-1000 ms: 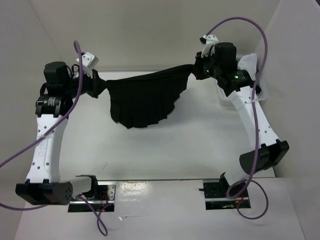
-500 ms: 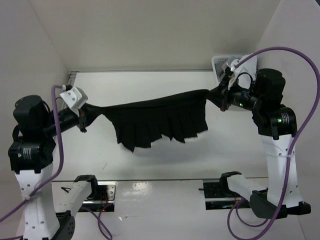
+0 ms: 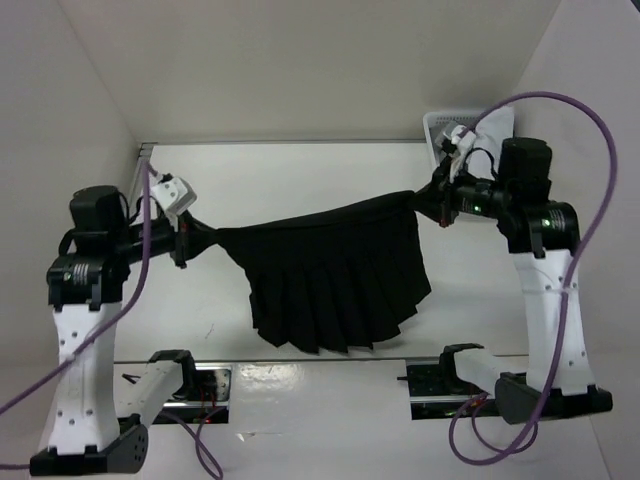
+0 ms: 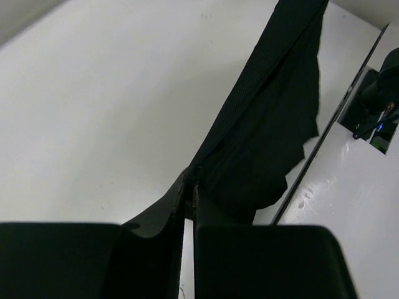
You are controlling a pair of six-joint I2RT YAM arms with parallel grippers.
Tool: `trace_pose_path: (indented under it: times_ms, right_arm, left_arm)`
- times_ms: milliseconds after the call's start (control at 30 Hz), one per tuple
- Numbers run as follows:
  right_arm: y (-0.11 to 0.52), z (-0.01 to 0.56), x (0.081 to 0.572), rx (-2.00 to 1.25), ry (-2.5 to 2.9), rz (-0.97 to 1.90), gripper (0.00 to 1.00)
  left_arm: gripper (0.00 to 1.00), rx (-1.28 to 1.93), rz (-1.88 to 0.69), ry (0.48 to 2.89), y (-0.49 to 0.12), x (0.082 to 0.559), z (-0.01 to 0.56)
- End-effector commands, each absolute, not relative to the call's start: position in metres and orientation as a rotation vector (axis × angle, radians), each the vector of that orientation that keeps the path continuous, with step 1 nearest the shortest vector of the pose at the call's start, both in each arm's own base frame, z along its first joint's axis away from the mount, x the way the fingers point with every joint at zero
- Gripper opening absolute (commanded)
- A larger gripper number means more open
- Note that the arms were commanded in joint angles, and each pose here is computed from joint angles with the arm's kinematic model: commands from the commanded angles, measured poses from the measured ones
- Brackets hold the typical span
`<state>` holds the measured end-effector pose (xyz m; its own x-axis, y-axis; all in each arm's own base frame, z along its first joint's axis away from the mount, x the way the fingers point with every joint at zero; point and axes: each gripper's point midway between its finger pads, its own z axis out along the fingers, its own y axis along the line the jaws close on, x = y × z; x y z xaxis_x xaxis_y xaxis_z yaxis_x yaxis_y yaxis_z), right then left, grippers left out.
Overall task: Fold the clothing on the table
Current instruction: Flatten the skirt out
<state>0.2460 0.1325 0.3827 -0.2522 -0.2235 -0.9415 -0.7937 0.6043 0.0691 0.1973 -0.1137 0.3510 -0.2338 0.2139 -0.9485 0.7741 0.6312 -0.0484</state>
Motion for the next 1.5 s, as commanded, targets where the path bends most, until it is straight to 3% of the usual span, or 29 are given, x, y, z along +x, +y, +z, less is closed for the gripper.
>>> trace_pose_path:
  times_ms: [0, 433, 567, 700, 733, 767, 833, 900, 967, 1233, 1467]
  right_arm:
    - [0.086, 0.334, 0.307, -0.677, 1.962, 0.448, 0.0]
    - [0.071, 0.201, 0.461, -0.555, 2.233, 0.26, 0.0]
    - [0.086, 0.175, 0.502, -0.582, 2.283, 0.21, 0.0]
    - [0.108, 0.171, 0.543, -0.577, 2.266, 0.181, 0.01]
    - [0.117, 0.193, 0.557, -0.556, 2.207, 0.187, 0.04]
    - [0.119, 0.187, 0.568, -0.493, 2.217, 0.204, 0.23]
    - [0.126, 0.209, 0.588, -0.404, 2.159, 0.238, 0.5]
    - [0.124, 0.243, 0.598, -0.328, 2.091, 0.263, 0.67]
    - [0.123, 0.257, 0.603, -0.255, 2.068, 0.305, 0.77]
    - [0.121, 0.266, 0.558, -0.323, 2.089, 0.28, 0.87]
    - [0.126, 0.182, 0.46, -0.594, 2.335, 0.221, 0.92]
  left_arm:
    - [0.04, 0.726, -0.467, 1.957, -0.078, 0.245, 0.297]
    - [0.06, 0.657, -0.561, 2.238, -0.056, 0.389, 0.173]
    - [0.14, 0.647, -0.529, 2.225, -0.05, 0.429, 0.173]
    - [0.36, 0.599, -0.484, 2.217, -0.042, 0.465, 0.176]
    - [0.49, 0.564, -0.473, 2.228, -0.036, 0.473, 0.173]
    - [0.57, 0.55, -0.455, 2.208, -0.034, 0.481, 0.179]
    - [0.77, 0.487, -0.426, 2.179, -0.027, 0.495, 0.195]
    - [0.83, 0.422, -0.406, 2.13, -0.015, 0.502, 0.213]
    - [0.89, 0.343, -0.387, 2.07, -0.006, 0.502, 0.236]
    - [0.99, 0.266, -0.341, 2.098, 0.0, 0.449, 0.23]
    - [0.99, 0.059, -0.281, 2.209, 0.043, 0.368, 0.238]
